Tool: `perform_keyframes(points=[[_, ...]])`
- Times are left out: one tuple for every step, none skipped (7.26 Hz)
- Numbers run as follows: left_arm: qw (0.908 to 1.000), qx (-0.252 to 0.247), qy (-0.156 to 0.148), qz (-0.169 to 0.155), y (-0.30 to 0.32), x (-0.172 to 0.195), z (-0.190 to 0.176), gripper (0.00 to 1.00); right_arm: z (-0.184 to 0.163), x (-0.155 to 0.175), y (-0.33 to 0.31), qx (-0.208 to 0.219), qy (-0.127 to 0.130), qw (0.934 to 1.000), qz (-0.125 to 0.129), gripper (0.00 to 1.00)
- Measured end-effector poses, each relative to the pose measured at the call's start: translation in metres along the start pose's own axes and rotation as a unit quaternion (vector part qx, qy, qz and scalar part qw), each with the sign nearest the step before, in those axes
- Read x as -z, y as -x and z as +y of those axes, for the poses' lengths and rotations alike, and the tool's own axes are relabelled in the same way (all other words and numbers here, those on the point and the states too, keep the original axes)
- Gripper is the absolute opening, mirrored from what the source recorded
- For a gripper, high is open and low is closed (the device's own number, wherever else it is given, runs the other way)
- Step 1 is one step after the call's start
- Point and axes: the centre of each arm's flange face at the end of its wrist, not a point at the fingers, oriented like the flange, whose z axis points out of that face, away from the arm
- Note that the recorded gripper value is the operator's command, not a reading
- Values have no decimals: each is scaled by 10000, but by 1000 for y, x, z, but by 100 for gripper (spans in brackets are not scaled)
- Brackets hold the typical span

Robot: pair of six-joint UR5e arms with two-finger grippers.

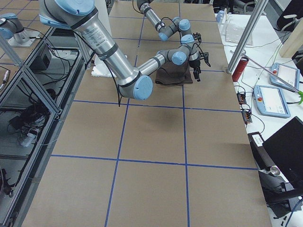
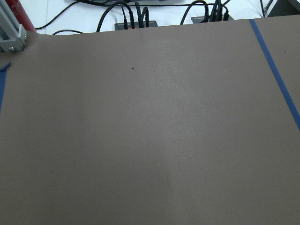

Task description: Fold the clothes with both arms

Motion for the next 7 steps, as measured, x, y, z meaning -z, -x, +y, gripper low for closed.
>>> perform_keyframes(points=[[9999,-35,-34,118,3,9,-11,100,0,1,1,-8,-3,10000,-13,100],[9995,-64,-2,324,6,24,-11,100,0,3,1,-10,-9,10000,-28,100],[9982,-103,-12,598,15,41,-2,100,1,4,1,-9,-12,10000,-42,100],[9960,-99,-61,886,25,58,12,97,1,5,2,-7,-11,10000,-49,100],[9942,76,-24,1075,25,66,29,41,2,4,2,-6,0,10000,-53,100],[9920,356,57,1210,17,68,44,27,2,4,2,-6,14,10000,-58,100],[9896,527,101,1338,9,66,54,27,2,4,1,-6,23,10000,-56,100]])
